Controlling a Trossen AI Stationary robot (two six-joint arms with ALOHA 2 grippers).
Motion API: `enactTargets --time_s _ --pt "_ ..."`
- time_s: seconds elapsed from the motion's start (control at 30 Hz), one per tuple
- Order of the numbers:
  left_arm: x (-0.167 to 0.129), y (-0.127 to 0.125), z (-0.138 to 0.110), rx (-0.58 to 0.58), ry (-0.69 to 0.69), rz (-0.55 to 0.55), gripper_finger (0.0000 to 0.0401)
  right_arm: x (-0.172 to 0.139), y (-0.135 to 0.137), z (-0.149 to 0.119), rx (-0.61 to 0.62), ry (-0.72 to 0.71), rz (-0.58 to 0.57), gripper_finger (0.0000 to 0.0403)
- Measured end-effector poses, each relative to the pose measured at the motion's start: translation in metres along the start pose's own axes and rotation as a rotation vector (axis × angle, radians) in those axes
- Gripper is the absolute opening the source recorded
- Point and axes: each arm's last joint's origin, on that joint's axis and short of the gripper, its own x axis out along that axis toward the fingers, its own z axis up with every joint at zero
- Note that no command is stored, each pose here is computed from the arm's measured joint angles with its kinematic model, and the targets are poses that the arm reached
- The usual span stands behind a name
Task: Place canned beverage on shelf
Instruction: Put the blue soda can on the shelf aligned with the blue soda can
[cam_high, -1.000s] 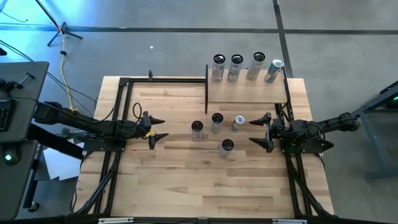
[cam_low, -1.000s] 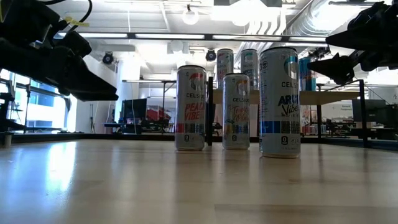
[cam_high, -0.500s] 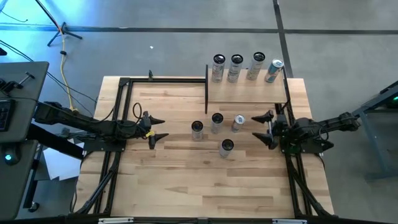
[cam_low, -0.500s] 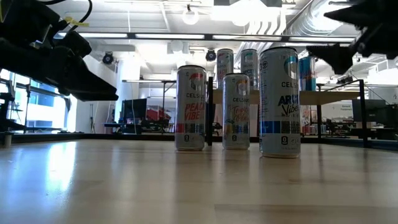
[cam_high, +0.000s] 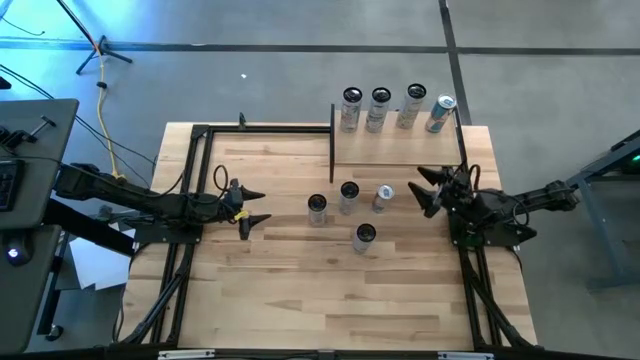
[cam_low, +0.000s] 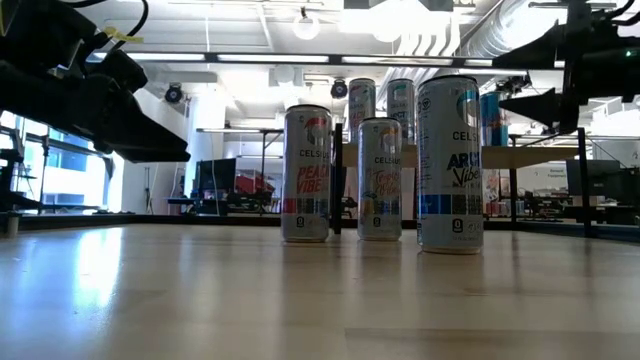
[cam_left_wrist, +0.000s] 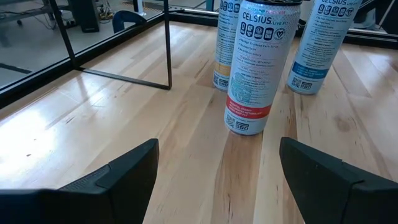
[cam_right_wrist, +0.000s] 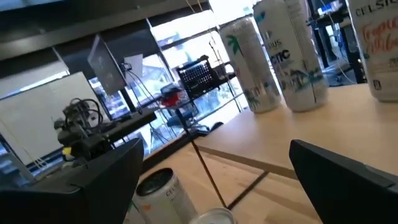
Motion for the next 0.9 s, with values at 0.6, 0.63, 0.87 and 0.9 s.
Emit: enactTargets --time_s 0.6,0.63,0.87,0.9 --pt "0.0 0.0 0.0 0.0 0.0 0.0 0.0305 -0.0002 0.0041 0.004 0.427 0.011 0.107 0.0389" --pt "0.0 0.0 0.0 0.0 0.0 0.0 0.0305 -0.0003 0.0042 0.0042 0.43 0.01 0.108 0.0389" --pt "0.0 0.0 0.0 0.0 0.0 0.0 0.0305 -0.0004 0.0057 0.0055 0.523 0.034 0.142 0.0389" --pt "0.0 0.0 0.0001 0.0 0.0 0.0 0.0305 -0.0003 0.007 0.0079 0.493 0.042 0.152 0.0389"
